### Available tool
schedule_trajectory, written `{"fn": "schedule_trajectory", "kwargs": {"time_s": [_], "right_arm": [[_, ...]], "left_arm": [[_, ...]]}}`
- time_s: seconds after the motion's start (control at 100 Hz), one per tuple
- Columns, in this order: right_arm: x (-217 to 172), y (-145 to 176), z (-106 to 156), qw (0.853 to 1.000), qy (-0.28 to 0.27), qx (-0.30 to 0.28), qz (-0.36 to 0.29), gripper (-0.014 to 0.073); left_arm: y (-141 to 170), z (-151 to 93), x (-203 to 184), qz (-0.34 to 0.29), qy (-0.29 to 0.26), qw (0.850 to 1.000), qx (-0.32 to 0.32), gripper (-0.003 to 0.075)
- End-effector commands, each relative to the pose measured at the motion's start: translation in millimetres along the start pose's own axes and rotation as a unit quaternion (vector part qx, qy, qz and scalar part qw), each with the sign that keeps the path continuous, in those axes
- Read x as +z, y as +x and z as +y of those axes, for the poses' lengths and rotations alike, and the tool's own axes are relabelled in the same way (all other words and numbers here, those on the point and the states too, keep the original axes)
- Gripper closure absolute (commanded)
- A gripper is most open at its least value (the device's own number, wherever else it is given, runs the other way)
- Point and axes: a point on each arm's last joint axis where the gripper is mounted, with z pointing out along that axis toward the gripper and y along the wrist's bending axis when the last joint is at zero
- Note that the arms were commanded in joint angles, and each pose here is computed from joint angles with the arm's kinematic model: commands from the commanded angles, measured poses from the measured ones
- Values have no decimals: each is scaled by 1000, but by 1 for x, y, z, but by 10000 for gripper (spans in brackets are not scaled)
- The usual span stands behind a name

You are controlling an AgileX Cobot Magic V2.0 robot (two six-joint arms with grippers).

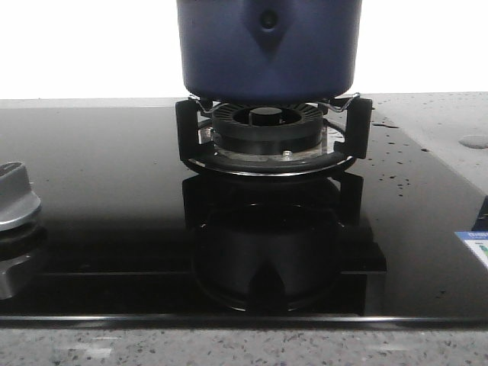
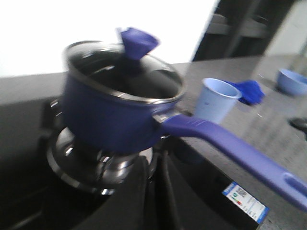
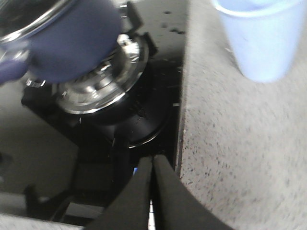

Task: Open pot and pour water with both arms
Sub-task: 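Grasp the lid knob with the left gripper and lift the lid off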

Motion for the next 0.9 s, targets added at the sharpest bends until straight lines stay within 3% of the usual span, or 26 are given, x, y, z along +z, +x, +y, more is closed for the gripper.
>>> {"fn": "schedule_trajectory", "kwargs": {"time_s": [0.0,0.11,0.18,0.28,0.35,0.4,0.79,0.89], "right_arm": [[-4,-15,5,998,-10,-38,-41,664],[-6,-19,6,998,-10,-40,-56,578],[-8,-21,7,997,-10,-41,-65,438],[-10,-25,8,996,-9,-42,-80,158],[-11,-26,8,995,-8,-43,-88,13],[-11,-27,8,995,-7,-50,-92,-44],[-19,-27,10,990,-6,-70,-126,-62],[-23,-26,11,988,-5,-74,-136,-62]], "left_arm": [[-31,-2,18,-24,54,997,42,720],[-51,2,42,-17,94,992,86,654],[-61,5,58,-15,116,987,110,539],[-73,13,85,-8,131,985,114,335],[-78,19,104,-3,140,984,111,251],[-80,24,116,1,144,984,109,233],[-88,56,184,5,157,978,139,232],[-86,62,192,6,154,979,135,181]]}}
